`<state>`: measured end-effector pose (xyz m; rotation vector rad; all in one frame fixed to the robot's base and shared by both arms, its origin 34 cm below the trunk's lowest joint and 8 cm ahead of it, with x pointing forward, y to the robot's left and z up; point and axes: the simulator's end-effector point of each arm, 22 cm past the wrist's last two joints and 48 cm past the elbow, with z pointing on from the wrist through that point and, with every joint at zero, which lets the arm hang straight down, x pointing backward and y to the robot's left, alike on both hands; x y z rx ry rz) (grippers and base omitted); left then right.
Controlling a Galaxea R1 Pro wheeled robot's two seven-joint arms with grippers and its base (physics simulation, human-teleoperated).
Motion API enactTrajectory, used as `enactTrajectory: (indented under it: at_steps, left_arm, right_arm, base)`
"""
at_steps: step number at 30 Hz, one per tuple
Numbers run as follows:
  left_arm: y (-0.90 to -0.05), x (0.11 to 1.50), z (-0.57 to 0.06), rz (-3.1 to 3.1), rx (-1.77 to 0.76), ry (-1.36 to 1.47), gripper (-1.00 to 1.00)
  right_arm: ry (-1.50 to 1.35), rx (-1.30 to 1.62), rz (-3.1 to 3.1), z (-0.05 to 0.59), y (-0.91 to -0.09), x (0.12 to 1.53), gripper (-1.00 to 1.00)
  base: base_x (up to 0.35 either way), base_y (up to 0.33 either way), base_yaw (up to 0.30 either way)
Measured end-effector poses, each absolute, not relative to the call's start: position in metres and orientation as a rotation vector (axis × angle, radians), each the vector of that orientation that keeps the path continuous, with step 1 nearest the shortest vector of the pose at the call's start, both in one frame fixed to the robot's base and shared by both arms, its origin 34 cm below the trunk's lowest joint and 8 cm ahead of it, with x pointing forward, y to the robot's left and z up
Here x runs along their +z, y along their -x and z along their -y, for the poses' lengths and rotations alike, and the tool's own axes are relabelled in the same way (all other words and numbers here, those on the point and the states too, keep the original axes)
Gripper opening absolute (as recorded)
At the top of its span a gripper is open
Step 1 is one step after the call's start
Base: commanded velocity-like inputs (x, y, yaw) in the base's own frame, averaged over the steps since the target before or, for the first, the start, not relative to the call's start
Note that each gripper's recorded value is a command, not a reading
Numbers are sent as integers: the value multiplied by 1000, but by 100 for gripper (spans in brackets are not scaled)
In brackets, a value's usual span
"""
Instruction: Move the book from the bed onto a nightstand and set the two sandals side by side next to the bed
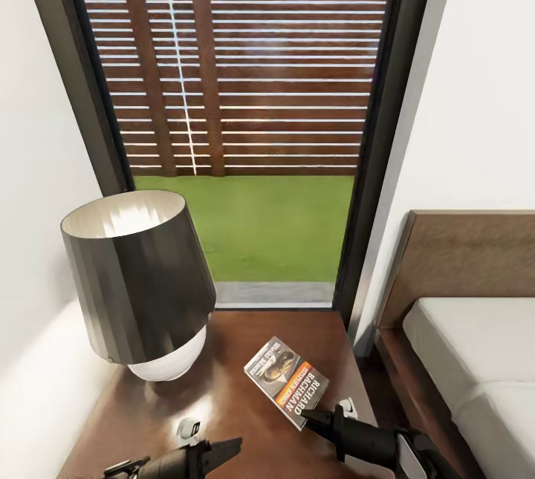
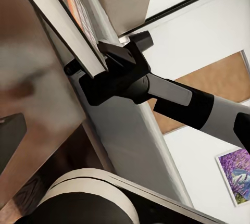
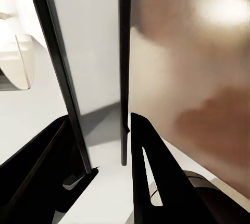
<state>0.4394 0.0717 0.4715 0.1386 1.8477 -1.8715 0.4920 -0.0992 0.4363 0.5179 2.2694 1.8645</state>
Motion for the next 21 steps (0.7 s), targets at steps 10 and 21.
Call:
enactTrajectory:
  at_steps: [10,21]
  left_arm:
    - [-439,471,-72,-1848,-1872,-138,100]
    - [-439,472,-72,-1848,-1872,-139,100]
  right_arm:
    - [-518,1865,-2269,99,-492,436,-100]
    - [-518,1865,-2269,99,-492,436,-100]
  base:
    - [0,0,0]
    - [0,0,0]
